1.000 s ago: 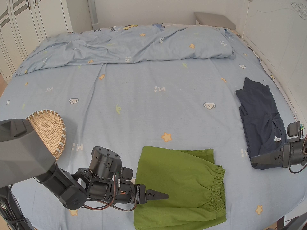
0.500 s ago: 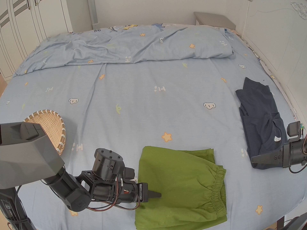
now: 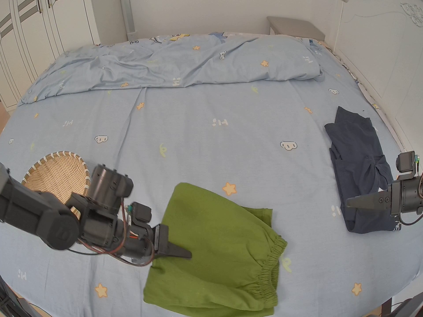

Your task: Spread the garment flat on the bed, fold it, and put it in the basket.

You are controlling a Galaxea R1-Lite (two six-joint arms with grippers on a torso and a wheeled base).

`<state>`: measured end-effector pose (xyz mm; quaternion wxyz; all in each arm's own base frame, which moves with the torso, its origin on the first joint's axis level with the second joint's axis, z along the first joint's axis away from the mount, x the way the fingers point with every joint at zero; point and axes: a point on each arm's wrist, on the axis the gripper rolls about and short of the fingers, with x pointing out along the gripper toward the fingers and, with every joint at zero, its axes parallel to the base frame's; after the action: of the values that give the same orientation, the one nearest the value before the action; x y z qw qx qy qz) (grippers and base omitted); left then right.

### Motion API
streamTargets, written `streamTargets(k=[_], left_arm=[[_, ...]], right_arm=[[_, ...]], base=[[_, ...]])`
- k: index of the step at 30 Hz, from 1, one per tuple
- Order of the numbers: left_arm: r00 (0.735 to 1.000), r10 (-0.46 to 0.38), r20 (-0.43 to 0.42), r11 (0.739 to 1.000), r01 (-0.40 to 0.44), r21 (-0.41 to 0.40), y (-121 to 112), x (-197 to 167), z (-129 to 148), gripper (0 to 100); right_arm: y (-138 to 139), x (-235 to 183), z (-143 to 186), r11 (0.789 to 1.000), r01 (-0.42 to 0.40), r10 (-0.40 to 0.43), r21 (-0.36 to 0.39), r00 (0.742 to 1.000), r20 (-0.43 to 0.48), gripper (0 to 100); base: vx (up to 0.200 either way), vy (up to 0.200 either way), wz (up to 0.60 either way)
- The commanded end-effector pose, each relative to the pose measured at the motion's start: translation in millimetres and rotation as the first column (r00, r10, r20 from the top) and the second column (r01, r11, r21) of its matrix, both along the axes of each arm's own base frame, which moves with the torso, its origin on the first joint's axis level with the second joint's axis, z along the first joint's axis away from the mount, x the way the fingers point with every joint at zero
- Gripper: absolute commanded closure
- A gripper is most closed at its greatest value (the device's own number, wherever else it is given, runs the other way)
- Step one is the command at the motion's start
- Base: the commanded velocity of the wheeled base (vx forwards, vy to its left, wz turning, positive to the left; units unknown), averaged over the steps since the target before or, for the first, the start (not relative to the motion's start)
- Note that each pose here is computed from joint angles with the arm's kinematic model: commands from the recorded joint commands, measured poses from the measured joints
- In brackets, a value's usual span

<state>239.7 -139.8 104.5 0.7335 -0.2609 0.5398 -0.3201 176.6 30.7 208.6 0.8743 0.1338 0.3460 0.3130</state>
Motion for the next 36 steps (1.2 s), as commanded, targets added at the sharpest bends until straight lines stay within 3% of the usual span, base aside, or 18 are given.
streamTargets(k=[1, 10, 32, 36], left_arm=[[0.975, 0.038, 0.221, 0.996, -0.02, -0.085, 43.5, 2.6, 103.0, 100], [0.967, 0.047, 0.252, 0.997, -0.03, -0.071, 50.9, 7.1, 107.9, 100], [0.971, 0.045, 0.236, 0.997, -0.03, -0.064, 52.6, 1.3, 111.4, 100], [0.974, -0.003, 0.227, 0.998, 0.017, -0.056, 39.6, -3.7, 108.5, 100]], right_arm=[[12.8, 11.2, 2.8, 0.998, -0.058, 0.058, 0.0, 0.998, -0.007, 0], [12.7, 11.1, -4.6, 0.998, -0.057, 0.057, -0.004, 0.998, -0.035, 0], [11.2, 10.7, -3.0, 0.999, -0.047, 0.047, -0.002, 0.998, -0.031, 0], [11.4, 10.4, -2.3, 0.999, -0.05, 0.05, -0.001, 0.998, -0.028, 0]], base=[[0.0, 0.0, 0.0], [0.0, 0.0, 0.0], [0.0, 0.2, 0.0], [0.0, 0.2, 0.0]])
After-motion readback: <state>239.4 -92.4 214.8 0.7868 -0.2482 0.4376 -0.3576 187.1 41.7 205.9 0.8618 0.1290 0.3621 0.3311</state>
